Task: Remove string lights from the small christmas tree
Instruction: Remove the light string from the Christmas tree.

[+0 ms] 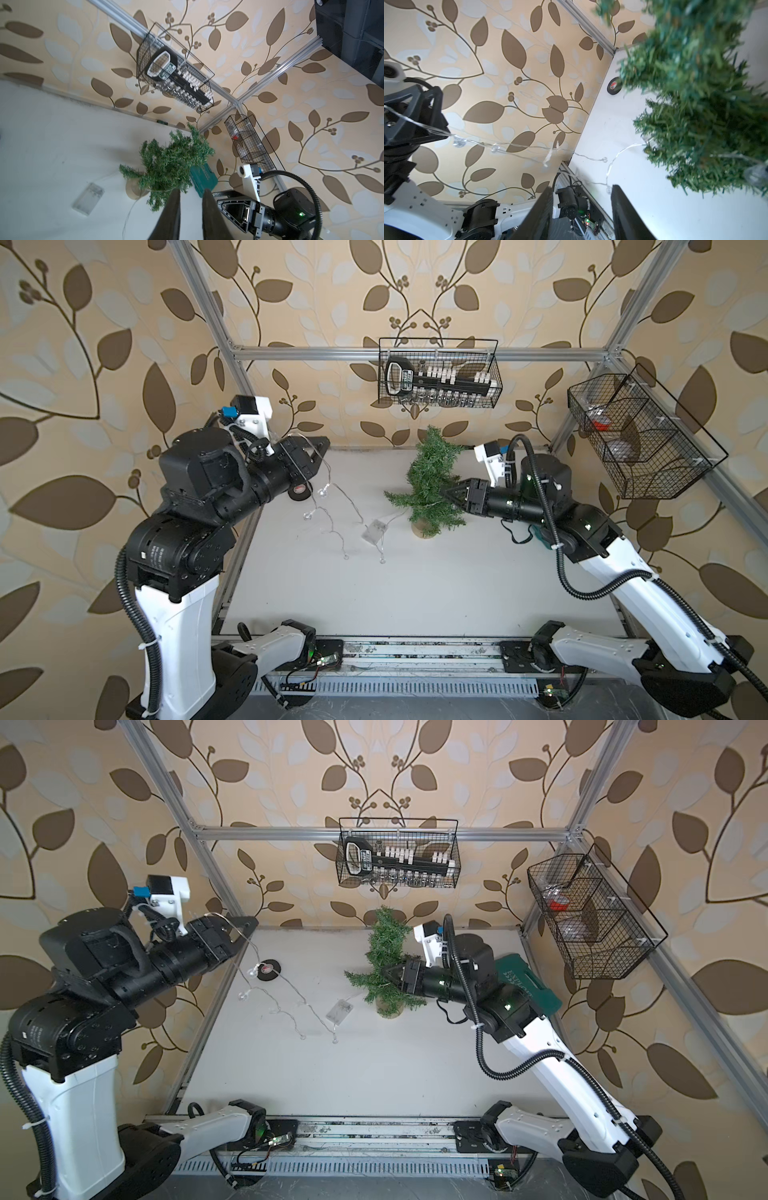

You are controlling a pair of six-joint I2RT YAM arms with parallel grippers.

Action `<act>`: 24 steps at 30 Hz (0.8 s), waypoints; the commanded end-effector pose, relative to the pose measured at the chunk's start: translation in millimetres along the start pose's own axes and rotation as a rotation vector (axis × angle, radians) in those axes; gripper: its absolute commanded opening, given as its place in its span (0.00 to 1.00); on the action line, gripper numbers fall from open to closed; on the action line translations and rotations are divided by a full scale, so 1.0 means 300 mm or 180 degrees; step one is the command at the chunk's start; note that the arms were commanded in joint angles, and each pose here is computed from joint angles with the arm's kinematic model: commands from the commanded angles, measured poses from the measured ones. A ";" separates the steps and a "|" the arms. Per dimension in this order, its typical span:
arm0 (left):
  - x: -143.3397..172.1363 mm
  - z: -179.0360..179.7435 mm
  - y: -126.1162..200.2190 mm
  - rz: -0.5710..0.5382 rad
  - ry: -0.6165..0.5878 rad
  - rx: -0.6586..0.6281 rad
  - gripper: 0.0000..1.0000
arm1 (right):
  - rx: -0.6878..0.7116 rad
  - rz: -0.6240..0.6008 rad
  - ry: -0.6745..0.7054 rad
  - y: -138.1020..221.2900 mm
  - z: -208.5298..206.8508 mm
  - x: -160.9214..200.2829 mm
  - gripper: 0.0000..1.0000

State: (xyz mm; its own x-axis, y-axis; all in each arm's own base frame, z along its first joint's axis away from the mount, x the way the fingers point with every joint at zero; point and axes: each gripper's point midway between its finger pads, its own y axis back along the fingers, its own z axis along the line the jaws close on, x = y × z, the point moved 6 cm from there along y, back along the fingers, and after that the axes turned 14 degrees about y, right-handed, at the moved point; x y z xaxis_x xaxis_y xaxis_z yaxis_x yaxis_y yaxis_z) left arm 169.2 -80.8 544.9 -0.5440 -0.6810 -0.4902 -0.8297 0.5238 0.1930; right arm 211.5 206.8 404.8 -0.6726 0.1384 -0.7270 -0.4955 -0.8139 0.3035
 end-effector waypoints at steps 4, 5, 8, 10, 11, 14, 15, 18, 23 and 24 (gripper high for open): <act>0.083 0.042 0.045 0.0300 0.0290 0.0056 0.00 | 0.0240 0.0063 -0.0440 -0.036 -0.032 0.218 0.45; 0.091 0.054 0.044 0.0316 0.0307 0.0026 0.00 | 0.0253 0.0029 -0.0483 -0.048 -0.038 0.248 0.45; 0.114 0.095 0.036 0.0384 0.0414 -0.0100 0.00 | 0.0329 -0.0016 -0.0699 -0.097 -0.066 0.322 0.46; 0.128 0.109 0.034 0.0458 0.0449 -0.0144 0.00 | 0.0402 -0.0062 -0.0760 -0.130 -0.073 0.355 0.47; 0.135 0.116 0.037 0.0484 0.0472 -0.0173 0.00 | 0.0425 -0.0102 -0.0756 -0.148 -0.068 0.364 0.47; 0.149 0.128 0.050 0.0531 0.0496 -0.0226 0.00 | 0.0514 -0.0167 -0.0774 -0.209 -0.057 0.393 0.50; 0.154 0.129 0.056 0.0554 0.0482 -0.0235 0.00 | 0.0525 -0.0202 -0.0783 -0.234 -0.051 0.402 0.51; 0.164 0.132 0.076 0.0597 0.0476 -0.0281 0.00 | 0.0603 -0.0270 -0.0797 -0.307 -0.040 0.429 0.53; 0.175 0.125 0.087 0.0672 0.0516 -0.0232 0.00 | 0.0765 -0.0325 -0.0875 -0.445 -0.048 0.454 0.55; 0.176 0.122 0.088 0.0688 0.0524 -0.0219 0.00 | 0.0786 -0.0341 -0.0880 -0.474 -0.049 0.457 0.55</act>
State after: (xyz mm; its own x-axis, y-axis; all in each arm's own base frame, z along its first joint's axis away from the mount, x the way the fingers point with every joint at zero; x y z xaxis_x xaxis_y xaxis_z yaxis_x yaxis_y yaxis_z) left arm 134.8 -82.3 484.9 -0.6951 -0.6561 -0.2939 -0.7158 0.5938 0.3675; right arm 183.0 317.9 235.5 -0.7660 0.2602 -0.5878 -0.5903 -0.6467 0.4830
